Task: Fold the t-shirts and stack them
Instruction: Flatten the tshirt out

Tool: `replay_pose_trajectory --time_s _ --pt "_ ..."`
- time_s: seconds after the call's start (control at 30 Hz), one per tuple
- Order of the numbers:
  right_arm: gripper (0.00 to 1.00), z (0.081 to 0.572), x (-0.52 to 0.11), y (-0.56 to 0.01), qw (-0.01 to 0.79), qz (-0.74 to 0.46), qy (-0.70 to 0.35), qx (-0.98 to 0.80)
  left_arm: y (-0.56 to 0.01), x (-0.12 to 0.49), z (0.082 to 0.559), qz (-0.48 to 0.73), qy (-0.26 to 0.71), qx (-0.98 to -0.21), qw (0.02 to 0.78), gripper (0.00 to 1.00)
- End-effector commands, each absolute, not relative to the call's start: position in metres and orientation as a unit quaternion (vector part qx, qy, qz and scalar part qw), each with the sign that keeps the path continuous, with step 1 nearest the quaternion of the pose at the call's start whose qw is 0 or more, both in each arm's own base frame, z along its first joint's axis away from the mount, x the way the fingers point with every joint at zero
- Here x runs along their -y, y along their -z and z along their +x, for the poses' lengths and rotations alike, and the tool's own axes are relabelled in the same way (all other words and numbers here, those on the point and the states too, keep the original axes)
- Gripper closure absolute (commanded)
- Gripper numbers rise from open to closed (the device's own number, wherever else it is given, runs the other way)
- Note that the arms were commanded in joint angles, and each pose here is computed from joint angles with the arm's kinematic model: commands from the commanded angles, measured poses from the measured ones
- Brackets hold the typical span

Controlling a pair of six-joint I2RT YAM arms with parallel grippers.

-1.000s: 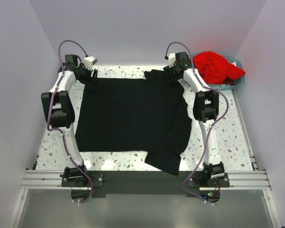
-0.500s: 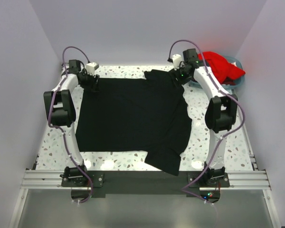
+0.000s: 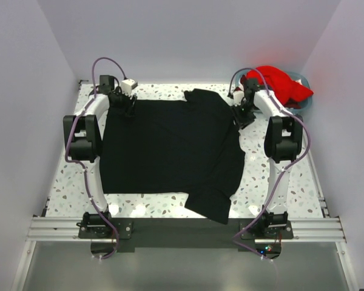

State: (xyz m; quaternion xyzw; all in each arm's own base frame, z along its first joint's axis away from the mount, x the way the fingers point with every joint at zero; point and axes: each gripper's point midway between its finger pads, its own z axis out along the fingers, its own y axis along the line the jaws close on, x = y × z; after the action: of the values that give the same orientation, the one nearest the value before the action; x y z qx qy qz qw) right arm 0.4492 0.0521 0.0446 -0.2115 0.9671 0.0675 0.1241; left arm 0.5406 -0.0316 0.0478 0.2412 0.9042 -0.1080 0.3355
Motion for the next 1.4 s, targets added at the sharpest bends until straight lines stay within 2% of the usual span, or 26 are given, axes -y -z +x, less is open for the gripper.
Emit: replay_pose_trajectory --time_s 0.0,0.2,0.47,0.67,0.73,0.77,0.8,0.83,0.87,1.07,1.2,1.23,1.3,1.33,1.37 --pt "0.67 0.469 -0.054 -0.055 0.162 -0.191 -0.049 -0.967 -0.049 0.023 0.549 0.242 0.091 -0.9 0.35 0.35" --pt "0.68 0.493 -0.058 -0.045 0.181 -0.184 -0.049 -0.965 -0.05 0.023 0.549 0.245 0.088 -0.9 0.351 0.35" --pt "0.59 0.502 -0.062 -0.03 0.18 -0.187 -0.05 -0.964 -0.046 0.023 0.548 0.241 0.091 -0.901 0.348 0.35" --pt "0.59 0.502 -0.072 -0.017 0.172 -0.194 -0.061 -0.964 -0.041 0.02 0.549 0.235 0.087 -0.905 0.343 0.34" --pt "0.67 0.501 -0.071 -0.019 0.172 -0.205 -0.047 -0.962 -0.039 0.017 0.549 0.232 0.079 -0.909 0.338 0.35" --pt "0.79 0.498 -0.07 -0.017 0.167 -0.21 -0.038 -0.963 -0.035 0.013 0.549 0.227 0.07 -0.913 0.332 0.36" --pt "0.86 0.497 -0.065 -0.018 0.166 -0.221 -0.028 -0.961 -0.034 0.01 0.548 0.226 0.065 -0.915 0.328 0.36" --pt "0.98 0.497 -0.062 -0.024 0.169 -0.228 -0.016 -0.959 -0.032 0.008 0.547 0.224 0.059 -0.917 0.324 0.39" --pt "1.0 0.492 -0.052 -0.023 0.162 -0.232 0.007 -0.959 -0.03 0.002 0.546 0.222 0.048 -0.92 0.318 0.41" --pt "1.0 0.494 -0.013 -0.048 0.197 -0.253 0.122 -0.939 -0.017 -0.032 0.529 0.19 0.012 -0.939 0.287 0.51" --pt "1.0 0.498 -0.014 -0.045 0.197 -0.254 0.131 -0.938 -0.012 -0.044 0.522 0.178 0.005 -0.944 0.28 0.53" --pt "0.97 0.498 -0.017 -0.049 0.195 -0.255 0.125 -0.939 -0.013 -0.043 0.521 0.179 0.009 -0.943 0.281 0.52" --pt "0.75 0.498 -0.034 -0.048 0.196 -0.257 0.101 -0.941 -0.015 -0.038 0.52 0.177 0.023 -0.943 0.282 0.46" --pt "0.57 0.5 -0.039 -0.057 0.202 -0.256 0.094 -0.941 -0.015 -0.034 0.519 0.18 0.033 -0.942 0.283 0.41" --pt "0.53 0.501 -0.045 -0.064 0.211 -0.249 0.084 -0.942 -0.019 -0.033 0.518 0.177 0.036 -0.941 0.288 0.4"
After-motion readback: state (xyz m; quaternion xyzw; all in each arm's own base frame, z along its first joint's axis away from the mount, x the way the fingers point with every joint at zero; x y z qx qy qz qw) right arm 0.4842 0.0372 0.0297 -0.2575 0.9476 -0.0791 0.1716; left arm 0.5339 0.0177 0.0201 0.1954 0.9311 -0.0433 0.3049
